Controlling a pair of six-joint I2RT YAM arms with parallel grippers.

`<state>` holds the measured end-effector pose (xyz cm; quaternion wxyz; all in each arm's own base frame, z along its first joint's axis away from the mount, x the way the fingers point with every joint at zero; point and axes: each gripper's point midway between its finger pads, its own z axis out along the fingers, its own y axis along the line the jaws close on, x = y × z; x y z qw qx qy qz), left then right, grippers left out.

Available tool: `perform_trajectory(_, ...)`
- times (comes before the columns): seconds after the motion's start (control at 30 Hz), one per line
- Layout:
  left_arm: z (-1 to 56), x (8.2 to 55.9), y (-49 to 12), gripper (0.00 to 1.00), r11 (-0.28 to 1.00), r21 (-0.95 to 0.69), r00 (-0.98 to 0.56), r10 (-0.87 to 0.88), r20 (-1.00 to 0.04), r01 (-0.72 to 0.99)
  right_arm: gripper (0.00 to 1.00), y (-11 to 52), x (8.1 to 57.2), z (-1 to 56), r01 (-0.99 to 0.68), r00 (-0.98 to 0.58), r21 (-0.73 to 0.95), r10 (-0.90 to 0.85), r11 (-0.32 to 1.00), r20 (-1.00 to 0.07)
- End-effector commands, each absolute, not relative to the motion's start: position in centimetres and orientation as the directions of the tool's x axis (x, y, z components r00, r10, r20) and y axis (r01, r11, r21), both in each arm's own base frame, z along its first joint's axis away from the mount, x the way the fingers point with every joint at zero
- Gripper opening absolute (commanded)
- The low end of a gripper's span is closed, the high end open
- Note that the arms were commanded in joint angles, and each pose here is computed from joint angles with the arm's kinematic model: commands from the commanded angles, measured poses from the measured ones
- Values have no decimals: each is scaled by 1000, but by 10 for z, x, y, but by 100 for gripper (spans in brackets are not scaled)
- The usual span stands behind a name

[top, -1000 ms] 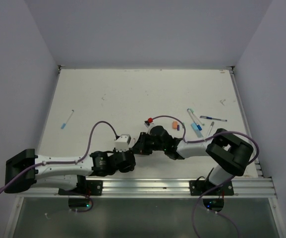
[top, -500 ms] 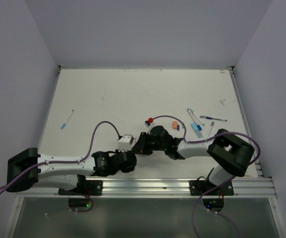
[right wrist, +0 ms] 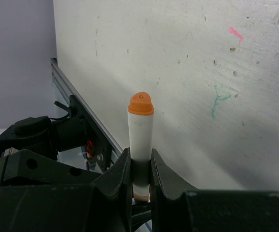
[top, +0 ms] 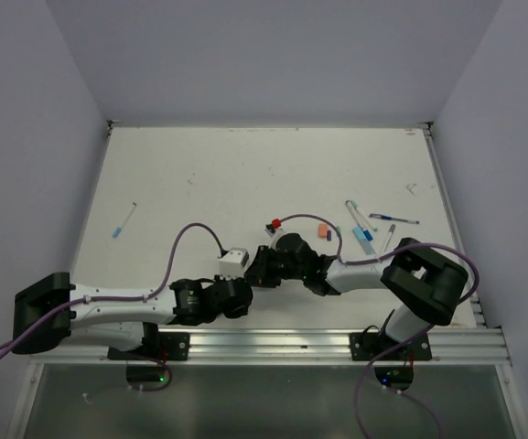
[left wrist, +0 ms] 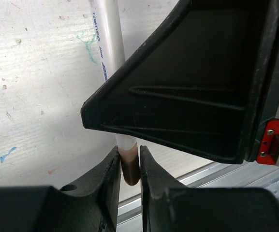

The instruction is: Open the pen caps

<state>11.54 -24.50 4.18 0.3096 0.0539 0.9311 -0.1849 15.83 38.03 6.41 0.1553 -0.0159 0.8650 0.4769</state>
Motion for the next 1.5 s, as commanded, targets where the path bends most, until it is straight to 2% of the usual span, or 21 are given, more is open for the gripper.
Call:
perform_trajectory(0.0,59,124,-259,22,912,-334,-773,-30,-634,239,0,386,155,69,-197,-951,830,103,522,-290)
perform_trajectory(0.03,60,124,-260,19,911,-338,-772,-33,-634,238,0,387,155,68,-197,-951,830,102,522,-290)
perform_trajectory(0.13,60,124,-262,2,907,-339,-772,-27,-635,248,0,389,153,68,-198,-952,832,99,518,-288)
perform_trajectory(0.17,58,123,-262,0,907,-336,-776,-16,-631,255,0,389,153,67,-197,-953,831,98,520,-287)
perform_trajectory(0.27,51,119,-261,0,907,-326,-784,8,-621,268,0,391,157,71,-203,-949,826,102,525,-298)
perform_trajectory(0.33,51,116,-266,0,888,-355,-783,10,-622,293,0,388,164,69,-216,-939,790,100,573,-329)
perform_trajectory(0.4,49,111,-268,0,863,-393,-788,10,-616,318,0,391,187,87,-270,-900,744,115,612,-421)
perform_trajectory(0.43,51,110,-270,0,852,-409,-787,4,-617,325,0,378,195,80,-239,-904,695,106,678,-415)
perform_trajectory(0.5,51,105,-273,0,838,-424,-783,6,-622,343,0,372,235,105,-244,-858,652,153,718,-490)
perform_trajectory(0.67,60,93,-280,0,821,-427,-763,16,-646,379,0,344,305,137,-183,-825,585,200,791,-528)
perform_trajectory(0.8,68,92,-279,0,814,-435,-752,4,-659,385,0,326,329,146,-188,-806,498,156,847,-571)
perform_trajectory(0.9,77,99,-271,0,829,-413,-729,-8,-685,378,0,313,320,147,-208,-808,449,106,869,-579)
perform_trajectory(1.03,100,121,-257,0,848,-374,-694,-10,-720,375,0,281,285,110,-220,-861,349,-13,911,-509)
perform_trajectory(1.27,144,179,-253,0,851,-367,-646,-44,-762,376,0,237,225,63,-209,-901,318,-55,925,-431)
perform_trajectory(1.47,168,221,-280,0,842,-371,-645,-36,-764,393,0,236,201,46,-236,-903,308,-92,922,-419)
